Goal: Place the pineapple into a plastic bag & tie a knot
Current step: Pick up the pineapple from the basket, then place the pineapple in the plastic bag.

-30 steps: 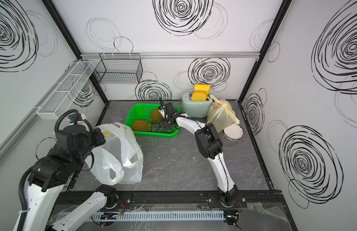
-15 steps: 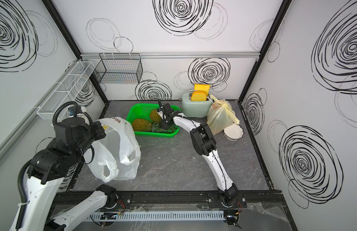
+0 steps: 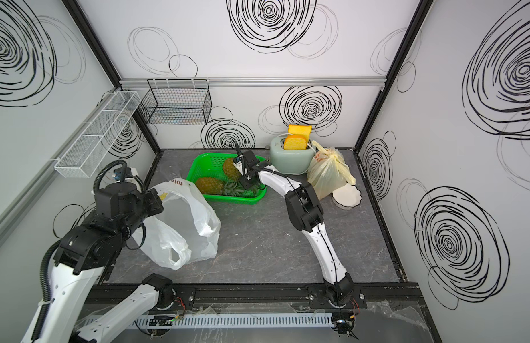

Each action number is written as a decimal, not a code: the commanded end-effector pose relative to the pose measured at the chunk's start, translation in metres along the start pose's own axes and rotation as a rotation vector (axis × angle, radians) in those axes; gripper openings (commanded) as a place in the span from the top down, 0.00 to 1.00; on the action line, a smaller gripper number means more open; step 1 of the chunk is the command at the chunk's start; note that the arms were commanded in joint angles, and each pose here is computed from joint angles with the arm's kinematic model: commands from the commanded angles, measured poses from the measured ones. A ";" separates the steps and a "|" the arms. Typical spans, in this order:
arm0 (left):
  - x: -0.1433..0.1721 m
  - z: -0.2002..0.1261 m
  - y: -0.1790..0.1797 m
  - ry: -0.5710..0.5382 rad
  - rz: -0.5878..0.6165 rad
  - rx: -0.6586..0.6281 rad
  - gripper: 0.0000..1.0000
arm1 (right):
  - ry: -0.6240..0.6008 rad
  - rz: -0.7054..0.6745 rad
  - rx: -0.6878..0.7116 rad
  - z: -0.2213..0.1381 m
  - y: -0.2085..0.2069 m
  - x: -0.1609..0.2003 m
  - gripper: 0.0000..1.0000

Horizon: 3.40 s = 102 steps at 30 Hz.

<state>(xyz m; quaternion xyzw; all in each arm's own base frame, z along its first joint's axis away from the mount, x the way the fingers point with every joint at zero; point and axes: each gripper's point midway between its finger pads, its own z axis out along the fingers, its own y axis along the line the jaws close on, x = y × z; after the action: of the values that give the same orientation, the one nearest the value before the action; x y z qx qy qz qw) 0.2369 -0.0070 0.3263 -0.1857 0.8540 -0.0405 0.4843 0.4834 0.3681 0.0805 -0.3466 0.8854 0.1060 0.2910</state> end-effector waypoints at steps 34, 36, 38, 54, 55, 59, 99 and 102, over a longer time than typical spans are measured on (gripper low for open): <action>0.072 0.038 -0.035 0.137 -0.052 0.286 1.00 | 0.355 0.314 -0.324 -0.287 0.135 0.212 1.00; 0.073 0.039 -0.037 0.143 -0.050 0.295 1.00 | 0.382 0.258 -0.413 -0.288 0.164 0.229 1.00; 0.075 0.039 -0.039 0.150 -0.046 0.306 1.00 | 0.391 0.183 -0.488 -0.290 0.192 0.242 1.00; 0.107 0.023 -0.063 0.250 0.125 0.522 1.00 | 0.181 -0.038 -0.455 -0.236 0.231 0.183 1.00; 0.110 0.022 -0.065 0.262 0.133 0.535 1.00 | 0.167 -0.051 -0.467 -0.234 0.235 0.178 1.00; 0.121 0.018 -0.070 0.297 0.152 0.590 1.00 | 0.109 -0.065 -0.569 -0.228 0.258 0.153 1.00; 0.132 0.030 -0.059 0.300 -0.022 0.536 1.00 | -0.277 -0.173 -0.314 -0.102 0.248 0.114 0.31; 0.133 0.030 -0.061 0.307 -0.019 0.551 1.00 | -0.356 -0.299 -0.319 -0.114 0.253 0.128 0.38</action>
<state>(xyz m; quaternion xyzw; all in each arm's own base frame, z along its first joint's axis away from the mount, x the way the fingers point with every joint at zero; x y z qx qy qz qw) 0.2100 -0.1075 0.2108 -0.0484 0.8826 -0.2956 0.3623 0.1936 0.4336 0.0638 -0.4477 0.7944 0.2532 0.3232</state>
